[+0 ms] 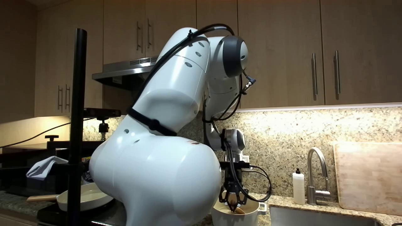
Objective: Use the wooden spoon to stir in the white pot
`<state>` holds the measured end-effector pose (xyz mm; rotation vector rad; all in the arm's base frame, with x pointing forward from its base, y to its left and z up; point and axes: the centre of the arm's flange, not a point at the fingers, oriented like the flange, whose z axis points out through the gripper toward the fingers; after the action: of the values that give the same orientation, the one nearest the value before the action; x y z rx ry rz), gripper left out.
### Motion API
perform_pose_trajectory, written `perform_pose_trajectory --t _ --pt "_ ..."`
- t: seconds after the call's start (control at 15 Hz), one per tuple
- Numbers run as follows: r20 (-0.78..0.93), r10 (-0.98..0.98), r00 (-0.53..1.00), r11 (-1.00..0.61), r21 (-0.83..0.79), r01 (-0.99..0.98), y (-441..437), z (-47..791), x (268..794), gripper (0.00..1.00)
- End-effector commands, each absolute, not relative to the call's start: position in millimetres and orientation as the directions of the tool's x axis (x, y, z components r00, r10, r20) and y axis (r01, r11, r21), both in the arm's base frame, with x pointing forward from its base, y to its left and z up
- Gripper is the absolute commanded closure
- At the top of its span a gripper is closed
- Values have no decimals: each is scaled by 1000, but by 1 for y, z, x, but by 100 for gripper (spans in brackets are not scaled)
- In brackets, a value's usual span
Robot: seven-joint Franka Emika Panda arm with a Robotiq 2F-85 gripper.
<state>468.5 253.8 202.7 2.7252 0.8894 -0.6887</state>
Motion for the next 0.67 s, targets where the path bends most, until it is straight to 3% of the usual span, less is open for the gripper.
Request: perform_pose_trajectory --t 0.0,0.6 --pt "-454 526 719 -788 56 613 249 210 473 95" --pt "-369 499 784 -818 98 567 238 224 481 94"
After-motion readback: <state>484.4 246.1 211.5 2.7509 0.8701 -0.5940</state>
